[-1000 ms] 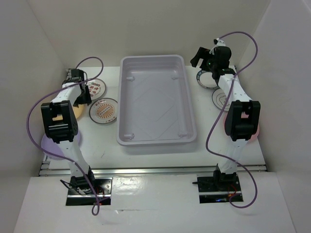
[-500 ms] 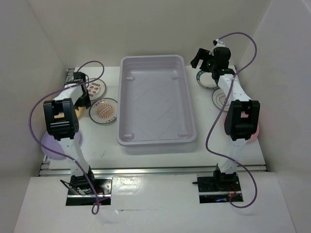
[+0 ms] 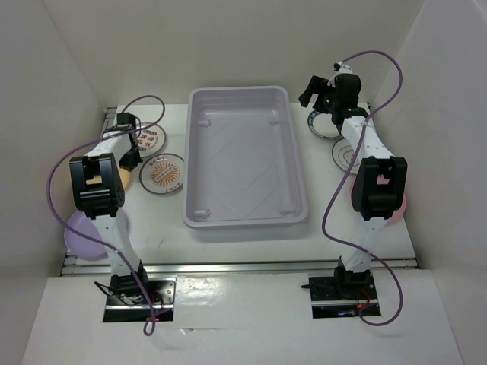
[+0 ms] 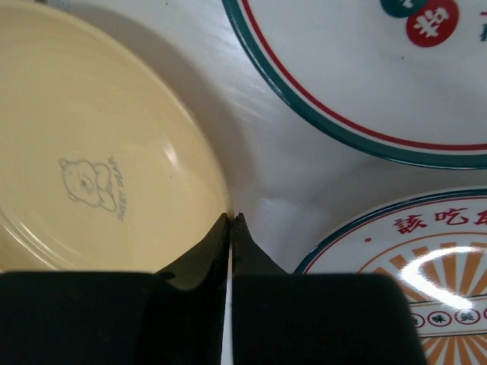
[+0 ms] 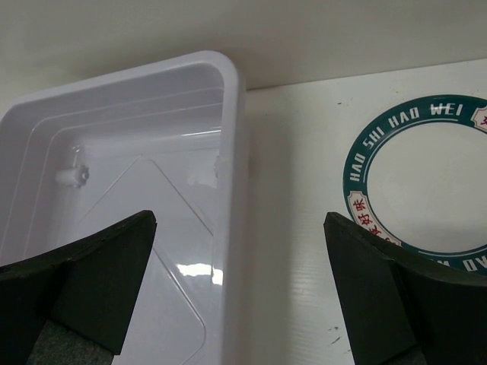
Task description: Place the plates into the plastic bin on the countertop
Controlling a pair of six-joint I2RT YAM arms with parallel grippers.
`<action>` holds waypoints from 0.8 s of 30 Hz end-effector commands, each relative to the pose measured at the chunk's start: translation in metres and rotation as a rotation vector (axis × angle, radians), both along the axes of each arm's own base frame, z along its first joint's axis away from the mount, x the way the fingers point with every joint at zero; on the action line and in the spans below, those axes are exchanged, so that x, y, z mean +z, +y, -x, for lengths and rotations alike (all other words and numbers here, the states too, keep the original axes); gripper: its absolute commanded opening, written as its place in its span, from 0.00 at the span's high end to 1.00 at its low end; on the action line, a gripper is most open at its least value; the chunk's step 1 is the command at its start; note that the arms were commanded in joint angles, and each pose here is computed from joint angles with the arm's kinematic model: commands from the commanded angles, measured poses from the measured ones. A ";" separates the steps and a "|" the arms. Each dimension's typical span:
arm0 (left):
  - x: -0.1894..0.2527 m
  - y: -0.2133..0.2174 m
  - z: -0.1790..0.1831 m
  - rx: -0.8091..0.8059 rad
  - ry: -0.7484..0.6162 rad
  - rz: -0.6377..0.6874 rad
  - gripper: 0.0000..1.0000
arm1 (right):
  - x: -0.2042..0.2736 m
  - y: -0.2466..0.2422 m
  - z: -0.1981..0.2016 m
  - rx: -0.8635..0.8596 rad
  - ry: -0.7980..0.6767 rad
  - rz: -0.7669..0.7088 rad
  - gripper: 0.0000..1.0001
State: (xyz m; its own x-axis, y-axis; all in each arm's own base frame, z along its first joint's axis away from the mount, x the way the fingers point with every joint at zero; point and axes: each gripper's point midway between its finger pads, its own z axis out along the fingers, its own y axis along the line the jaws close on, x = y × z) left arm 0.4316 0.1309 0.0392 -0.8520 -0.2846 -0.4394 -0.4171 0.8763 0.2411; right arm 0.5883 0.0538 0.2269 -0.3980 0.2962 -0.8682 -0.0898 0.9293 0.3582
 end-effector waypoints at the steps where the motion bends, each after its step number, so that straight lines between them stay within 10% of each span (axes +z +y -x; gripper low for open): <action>1: -0.002 0.008 0.005 0.042 0.020 -0.006 1.00 | 0.033 -0.005 -0.004 -0.015 -0.073 0.017 0.00; 17: 0.203 -0.063 -0.038 -0.189 -0.266 -0.103 1.00 | 0.039 -0.027 -0.007 -0.149 -0.057 0.041 0.00; 24: 0.309 -0.191 -0.077 -0.483 -0.543 -0.136 1.00 | 0.015 -0.100 -0.005 -0.353 0.040 0.012 0.00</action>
State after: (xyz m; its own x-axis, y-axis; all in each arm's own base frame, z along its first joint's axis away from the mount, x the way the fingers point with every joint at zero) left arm 0.5120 -0.0213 0.3193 -0.5760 0.0469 -0.8161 -0.1764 0.9677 0.1801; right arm 0.5931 -0.0002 0.2406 -0.3421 0.3592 -0.8683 0.1277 0.9333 0.3357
